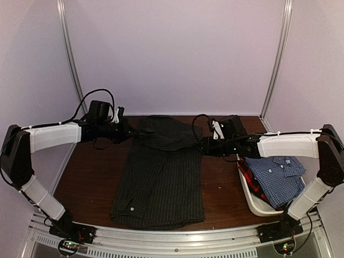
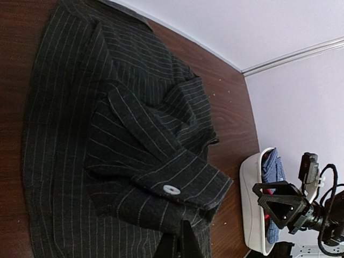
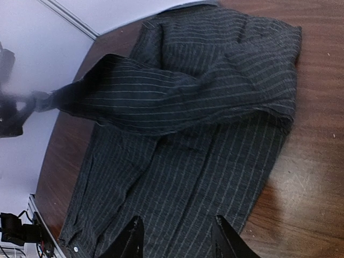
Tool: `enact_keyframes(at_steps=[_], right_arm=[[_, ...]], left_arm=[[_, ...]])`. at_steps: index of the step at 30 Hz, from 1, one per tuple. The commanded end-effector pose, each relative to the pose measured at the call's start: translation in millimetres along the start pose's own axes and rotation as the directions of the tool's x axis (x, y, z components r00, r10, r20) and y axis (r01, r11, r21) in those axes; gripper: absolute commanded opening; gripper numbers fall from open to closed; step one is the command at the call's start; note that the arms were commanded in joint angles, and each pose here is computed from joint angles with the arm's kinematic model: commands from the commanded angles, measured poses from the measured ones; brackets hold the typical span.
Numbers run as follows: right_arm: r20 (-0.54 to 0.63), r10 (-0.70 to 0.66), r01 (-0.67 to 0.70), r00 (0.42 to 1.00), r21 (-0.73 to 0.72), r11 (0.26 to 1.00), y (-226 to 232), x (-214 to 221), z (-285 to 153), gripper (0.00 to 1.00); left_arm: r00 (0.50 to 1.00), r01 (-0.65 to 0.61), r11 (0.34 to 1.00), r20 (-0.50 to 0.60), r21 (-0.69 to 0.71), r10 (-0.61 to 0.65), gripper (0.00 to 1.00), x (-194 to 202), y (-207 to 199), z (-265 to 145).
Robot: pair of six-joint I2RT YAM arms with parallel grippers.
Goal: Fold and stack the long sleeve shirts
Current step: Pass from the right arm to the left, then adjust the 1/3-folded tank top at the center of the board.
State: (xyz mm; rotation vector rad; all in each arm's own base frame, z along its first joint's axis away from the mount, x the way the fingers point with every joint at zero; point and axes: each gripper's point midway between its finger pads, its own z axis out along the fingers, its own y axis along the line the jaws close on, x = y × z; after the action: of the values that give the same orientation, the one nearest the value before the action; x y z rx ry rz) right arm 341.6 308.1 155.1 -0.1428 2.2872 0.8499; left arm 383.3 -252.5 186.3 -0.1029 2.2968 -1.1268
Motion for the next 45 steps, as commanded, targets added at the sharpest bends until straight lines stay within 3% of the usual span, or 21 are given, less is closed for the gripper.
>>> enact_keyframes(at_steps=[1,6,14,22,26,37,45], right_arm=[[-0.046,-0.029,0.035,0.999,0.15,0.988,-35,24,-1,0.45],[-0.099,-0.021,0.038,0.995,0.18,0.983,-46,50,0,0.48],[-0.2,-0.031,0.074,0.979,0.214,0.974,-51,100,9,0.5],[-0.26,-0.098,0.129,0.961,0.106,0.986,1,132,28,0.38],[-0.3,-0.107,0.141,0.948,0.093,0.986,4,148,38,0.34],[-0.407,-0.153,0.256,0.901,0.213,0.943,-40,173,37,0.34],[-0.411,-0.119,0.27,0.904,0.332,0.904,-82,165,23,0.35]], left_arm=[[0.998,-0.052,0.997,0.018,-0.065,0.053,0.0,-13,15,-12],[0.992,-0.09,0.992,0.083,-0.088,0.098,0.0,-35,7,-26],[0.99,-0.101,0.988,0.09,-0.116,0.112,0.0,-41,13,-27],[0.989,-0.106,0.989,0.092,-0.102,0.115,0.0,-42,11,-26],[0.989,-0.112,0.991,0.089,-0.071,0.118,0.0,-45,3,-25],[0.992,-0.111,0.994,0.06,-0.021,0.112,0.0,-51,-7,-13],[0.994,-0.102,0.995,0.047,0.019,0.101,0.0,-56,-15,-2]])
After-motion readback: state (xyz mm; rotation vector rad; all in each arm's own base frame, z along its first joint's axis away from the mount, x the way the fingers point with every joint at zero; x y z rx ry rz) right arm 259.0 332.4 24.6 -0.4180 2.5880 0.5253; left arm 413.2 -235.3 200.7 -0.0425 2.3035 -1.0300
